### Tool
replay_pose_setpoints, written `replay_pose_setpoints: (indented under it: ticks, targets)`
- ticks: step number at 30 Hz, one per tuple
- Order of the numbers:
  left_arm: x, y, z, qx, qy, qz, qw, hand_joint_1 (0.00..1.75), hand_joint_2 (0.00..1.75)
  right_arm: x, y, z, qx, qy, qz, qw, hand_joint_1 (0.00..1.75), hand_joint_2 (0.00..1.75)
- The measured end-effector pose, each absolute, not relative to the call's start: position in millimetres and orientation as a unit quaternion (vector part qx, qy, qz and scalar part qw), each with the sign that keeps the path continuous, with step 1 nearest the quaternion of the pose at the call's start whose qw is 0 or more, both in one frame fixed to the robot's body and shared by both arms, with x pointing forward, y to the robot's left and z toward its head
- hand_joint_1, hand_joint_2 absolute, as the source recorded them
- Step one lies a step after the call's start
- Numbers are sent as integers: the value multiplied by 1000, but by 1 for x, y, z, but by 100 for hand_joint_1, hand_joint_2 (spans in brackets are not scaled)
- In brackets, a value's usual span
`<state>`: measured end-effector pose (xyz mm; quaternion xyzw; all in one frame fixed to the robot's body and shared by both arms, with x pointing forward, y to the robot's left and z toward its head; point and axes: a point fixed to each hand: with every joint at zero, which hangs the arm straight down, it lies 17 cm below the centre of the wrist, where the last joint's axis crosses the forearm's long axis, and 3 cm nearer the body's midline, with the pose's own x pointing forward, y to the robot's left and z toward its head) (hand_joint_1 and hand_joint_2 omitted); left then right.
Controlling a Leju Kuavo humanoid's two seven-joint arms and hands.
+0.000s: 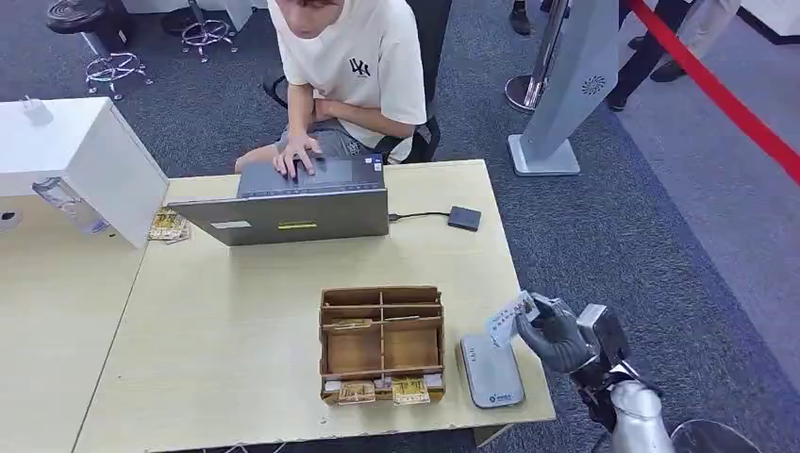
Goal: Pass the card to the sensor for recognition and then transmit it.
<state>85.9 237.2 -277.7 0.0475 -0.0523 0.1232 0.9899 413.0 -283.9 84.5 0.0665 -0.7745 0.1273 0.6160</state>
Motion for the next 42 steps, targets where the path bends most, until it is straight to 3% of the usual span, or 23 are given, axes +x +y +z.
replay_pose_setpoints:
  ticks: [14,42]
  targets:
    - [85,240,-278,49,-49,133,989,0,0,415,-249,73,-4,-758,253,602,175,175]
    - [84,246,-279,52,-48,147,987,0,0,416,-270,52,-39,-728,330,600,175,175]
